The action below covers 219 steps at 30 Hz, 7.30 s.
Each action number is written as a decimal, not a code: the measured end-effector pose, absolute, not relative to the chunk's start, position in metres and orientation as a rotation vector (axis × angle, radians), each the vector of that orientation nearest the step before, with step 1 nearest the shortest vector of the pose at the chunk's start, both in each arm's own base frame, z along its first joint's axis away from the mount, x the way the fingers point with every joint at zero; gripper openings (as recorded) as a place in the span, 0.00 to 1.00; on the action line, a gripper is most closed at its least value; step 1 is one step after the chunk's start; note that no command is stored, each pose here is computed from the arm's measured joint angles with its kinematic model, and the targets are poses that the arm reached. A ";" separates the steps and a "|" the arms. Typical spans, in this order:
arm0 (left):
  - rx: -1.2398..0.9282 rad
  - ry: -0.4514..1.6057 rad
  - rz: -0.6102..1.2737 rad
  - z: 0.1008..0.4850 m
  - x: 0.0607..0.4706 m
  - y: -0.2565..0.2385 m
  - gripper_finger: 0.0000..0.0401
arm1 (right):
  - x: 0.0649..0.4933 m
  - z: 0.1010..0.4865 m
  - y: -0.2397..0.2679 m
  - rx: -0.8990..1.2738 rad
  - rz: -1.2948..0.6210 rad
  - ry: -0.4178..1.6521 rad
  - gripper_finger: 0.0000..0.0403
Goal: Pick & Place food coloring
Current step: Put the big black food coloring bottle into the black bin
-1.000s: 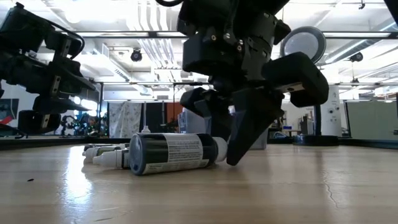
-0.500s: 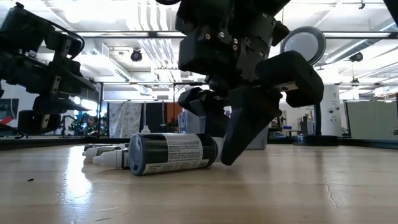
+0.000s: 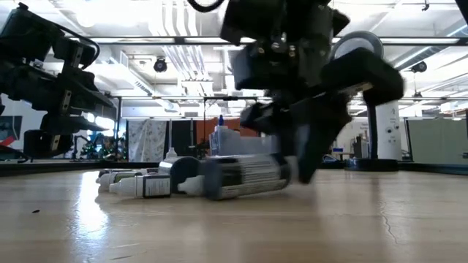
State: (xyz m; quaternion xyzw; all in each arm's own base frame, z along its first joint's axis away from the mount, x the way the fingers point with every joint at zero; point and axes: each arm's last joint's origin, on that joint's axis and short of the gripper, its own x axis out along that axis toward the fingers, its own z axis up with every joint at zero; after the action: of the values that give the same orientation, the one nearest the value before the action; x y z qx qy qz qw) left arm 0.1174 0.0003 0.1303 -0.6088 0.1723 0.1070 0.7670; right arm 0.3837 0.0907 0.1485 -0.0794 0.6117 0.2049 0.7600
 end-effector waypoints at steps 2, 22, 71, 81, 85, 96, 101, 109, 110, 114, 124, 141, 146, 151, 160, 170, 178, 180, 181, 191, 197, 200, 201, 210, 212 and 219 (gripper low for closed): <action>-1.329 0.364 0.245 0.130 0.117 0.001 0.38 | 0.375 0.154 0.085 -0.018 0.404 1.453 0.26; -1.345 0.315 0.282 0.132 0.118 0.002 0.38 | 0.290 0.159 0.067 1.096 -0.159 2.388 0.29; -1.169 0.410 0.107 0.133 0.118 -0.002 0.38 | 0.262 0.126 0.086 1.194 -0.219 2.460 0.56; -1.172 0.410 0.109 0.133 0.118 -0.002 0.38 | 0.276 0.134 0.086 0.817 -0.308 2.339 0.70; -1.187 0.408 0.115 0.133 0.118 -0.002 0.38 | 0.283 0.149 0.085 0.649 -0.405 2.172 0.73; -1.209 0.405 0.123 0.133 0.118 -0.002 0.38 | 0.231 0.197 0.100 0.972 -0.814 1.654 0.73; -1.236 0.404 0.130 0.133 0.118 -0.002 0.38 | 0.188 0.215 0.107 1.179 -1.004 1.549 0.73; -1.278 0.395 0.148 0.133 0.118 -0.002 0.38 | 0.152 0.235 0.110 1.424 -1.111 1.397 0.74; -1.285 0.396 0.150 0.133 0.118 -0.002 0.38 | 0.151 0.235 0.111 1.423 -1.103 1.402 0.74; -1.321 0.395 0.158 0.133 0.118 -0.002 0.38 | 0.151 0.235 0.114 1.438 -1.073 1.426 0.73; -1.336 0.396 0.158 0.133 0.118 -0.002 0.38 | 0.169 0.218 0.127 1.455 -1.013 1.412 0.73; -1.345 0.409 0.172 0.131 0.118 -0.002 0.38 | 0.177 0.217 0.142 1.404 -1.001 1.458 0.61; -1.347 0.411 0.174 0.131 0.118 -0.002 0.38 | 0.177 0.217 0.142 1.403 -1.004 1.454 0.56; -1.347 0.411 0.177 0.131 0.118 -0.002 0.38 | 0.177 0.217 0.142 1.402 -1.001 1.456 0.52; -1.349 0.412 0.178 0.131 0.118 -0.002 0.38 | 0.177 0.217 0.143 1.399 -0.973 1.474 0.43; -1.349 0.414 0.176 0.131 0.118 -0.002 0.38 | 0.177 0.217 0.142 1.361 -0.954 1.446 0.33; -1.379 0.410 0.179 0.131 0.118 -0.002 0.38 | 0.181 0.218 0.136 1.282 -0.871 1.430 0.27; -1.379 0.409 0.178 0.131 0.118 -0.002 0.38 | 0.185 0.218 0.131 1.241 -0.829 1.421 0.27; -1.379 0.409 0.178 0.131 0.118 -0.002 0.38 | 0.188 0.218 0.127 1.216 -0.805 1.416 0.26; -1.408 0.406 0.182 0.132 0.118 -0.002 0.38 | 0.236 0.239 0.067 0.835 -0.572 1.215 0.26; -1.422 0.416 0.167 0.132 0.118 -0.004 0.38 | 0.293 0.259 0.028 0.565 -0.490 1.250 0.26; -1.435 0.432 0.151 0.132 0.118 -0.007 0.38 | 0.319 0.265 0.009 0.475 -0.472 1.329 0.26; -1.439 0.437 0.145 0.132 0.118 -0.008 0.38 | 0.328 0.267 0.003 0.449 -0.459 1.342 0.25; -1.424 0.429 0.154 0.132 0.116 -0.022 0.38 | 0.368 0.309 -0.034 0.331 -0.429 1.280 0.25; -1.409 0.421 0.158 0.132 0.116 -0.025 0.38 | 0.372 0.309 -0.044 0.325 -0.439 1.281 0.25; -1.348 0.380 0.180 0.132 0.115 -0.029 0.38 | 0.387 0.279 -0.069 0.312 -0.444 1.401 0.25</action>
State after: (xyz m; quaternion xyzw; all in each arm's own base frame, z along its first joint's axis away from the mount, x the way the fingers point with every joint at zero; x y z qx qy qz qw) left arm 0.1147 -0.0292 0.1324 -0.6194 0.1747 0.0827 0.7609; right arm 0.3870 -0.0689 0.2792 0.1418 0.6365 -0.2017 0.7308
